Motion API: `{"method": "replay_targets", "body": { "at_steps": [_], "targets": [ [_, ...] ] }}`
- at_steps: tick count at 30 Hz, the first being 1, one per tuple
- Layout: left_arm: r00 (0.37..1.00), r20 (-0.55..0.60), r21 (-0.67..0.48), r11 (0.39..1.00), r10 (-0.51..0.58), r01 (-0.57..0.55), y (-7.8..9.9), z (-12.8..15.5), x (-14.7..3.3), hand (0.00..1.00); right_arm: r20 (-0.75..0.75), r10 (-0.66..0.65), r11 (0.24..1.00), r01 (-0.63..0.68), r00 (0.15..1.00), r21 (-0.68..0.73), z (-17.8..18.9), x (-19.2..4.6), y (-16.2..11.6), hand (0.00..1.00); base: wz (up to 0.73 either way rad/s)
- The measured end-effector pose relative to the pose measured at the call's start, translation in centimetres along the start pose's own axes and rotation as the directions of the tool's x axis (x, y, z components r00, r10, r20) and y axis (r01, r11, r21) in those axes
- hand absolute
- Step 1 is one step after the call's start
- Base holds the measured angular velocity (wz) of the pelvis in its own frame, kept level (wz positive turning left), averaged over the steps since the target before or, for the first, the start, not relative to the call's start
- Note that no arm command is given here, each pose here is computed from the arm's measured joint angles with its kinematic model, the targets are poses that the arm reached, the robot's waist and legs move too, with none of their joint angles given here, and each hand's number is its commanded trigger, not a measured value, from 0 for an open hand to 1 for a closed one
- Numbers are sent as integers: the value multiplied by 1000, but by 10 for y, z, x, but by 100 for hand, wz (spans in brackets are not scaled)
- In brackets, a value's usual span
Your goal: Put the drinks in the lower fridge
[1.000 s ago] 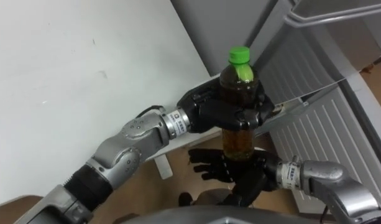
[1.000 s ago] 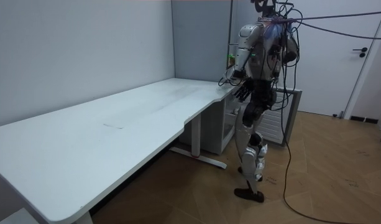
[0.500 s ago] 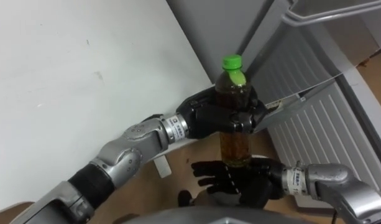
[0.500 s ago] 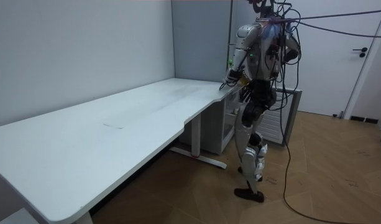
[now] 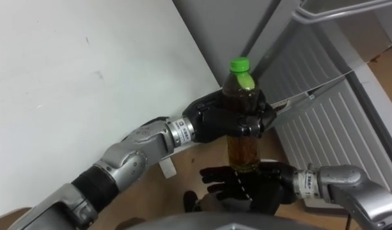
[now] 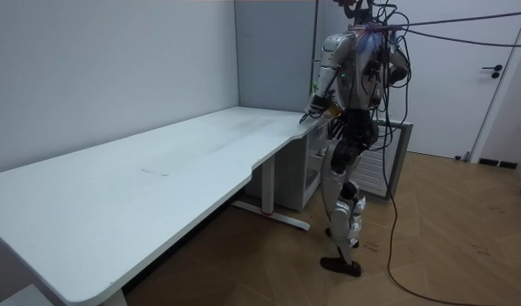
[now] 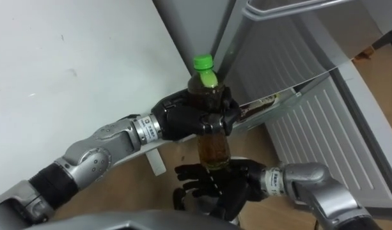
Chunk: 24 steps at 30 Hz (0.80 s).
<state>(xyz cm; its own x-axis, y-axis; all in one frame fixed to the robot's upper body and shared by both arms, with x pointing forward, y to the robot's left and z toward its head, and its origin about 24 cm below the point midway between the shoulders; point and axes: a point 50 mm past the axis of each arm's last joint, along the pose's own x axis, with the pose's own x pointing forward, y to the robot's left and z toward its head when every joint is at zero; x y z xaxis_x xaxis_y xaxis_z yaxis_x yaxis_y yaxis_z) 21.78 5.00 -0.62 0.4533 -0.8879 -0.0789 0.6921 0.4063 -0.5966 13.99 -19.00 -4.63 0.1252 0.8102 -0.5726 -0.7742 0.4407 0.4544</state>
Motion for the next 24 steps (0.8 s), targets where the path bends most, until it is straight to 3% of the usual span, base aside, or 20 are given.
{"method": "replay_targets", "body": {
  "at_steps": [24],
  "targets": [
    [999, 42, 1, 1000, -31, 31, 1, 12, -6, 100, 62, 51, 999, -52, 997, 13, 10, -5, -3, 0, 0]
  ]
}}
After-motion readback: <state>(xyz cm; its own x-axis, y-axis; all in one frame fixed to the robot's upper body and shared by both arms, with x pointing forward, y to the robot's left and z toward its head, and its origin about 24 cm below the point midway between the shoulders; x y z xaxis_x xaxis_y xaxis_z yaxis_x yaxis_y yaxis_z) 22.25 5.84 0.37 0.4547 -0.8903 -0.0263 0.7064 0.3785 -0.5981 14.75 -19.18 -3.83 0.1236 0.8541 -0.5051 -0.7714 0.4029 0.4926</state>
